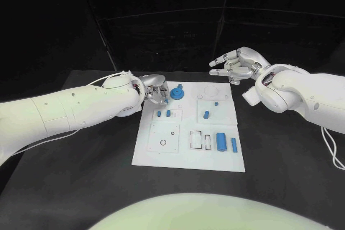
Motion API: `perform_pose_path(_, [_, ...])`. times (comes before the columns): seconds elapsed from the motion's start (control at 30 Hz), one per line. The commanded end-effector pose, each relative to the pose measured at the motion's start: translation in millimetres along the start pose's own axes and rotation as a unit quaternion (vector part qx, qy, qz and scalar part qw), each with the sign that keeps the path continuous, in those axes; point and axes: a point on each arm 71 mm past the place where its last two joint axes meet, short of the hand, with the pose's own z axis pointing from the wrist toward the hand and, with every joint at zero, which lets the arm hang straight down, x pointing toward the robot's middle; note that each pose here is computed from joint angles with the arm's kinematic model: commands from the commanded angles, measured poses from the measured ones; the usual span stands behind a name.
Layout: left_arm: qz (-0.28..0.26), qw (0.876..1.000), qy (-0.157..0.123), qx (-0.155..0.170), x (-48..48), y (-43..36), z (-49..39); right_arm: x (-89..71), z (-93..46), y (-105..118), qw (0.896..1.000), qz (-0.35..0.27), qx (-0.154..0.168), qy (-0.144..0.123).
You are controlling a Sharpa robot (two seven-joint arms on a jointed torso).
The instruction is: Assemble the parts on the task board
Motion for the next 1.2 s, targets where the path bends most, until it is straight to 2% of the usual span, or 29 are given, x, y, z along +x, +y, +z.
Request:
perform_pose_path(0.03, [-0.002, 1.0, 0.016, -0.008, 1.9, 0.3, 0.8, 0.3, 0.5, 2.0, 1.0, 0.002, -0.006, 0.003])
perform_pose_path(0.43, [0.0, 1.0, 0.025, -0.017, 3.3, 1.3, 2.3, 0.4, 0.5, 1.9, 1.0, 0.002, -0.005, 0.003])
perform_pose_path(1.2, [0.003, 0.999, 0.041, -0.02, 7.0, -2.8, 5.6, 1.0, 0.8, 2.3, 1.0, 0.003, -0.006, 0.004])
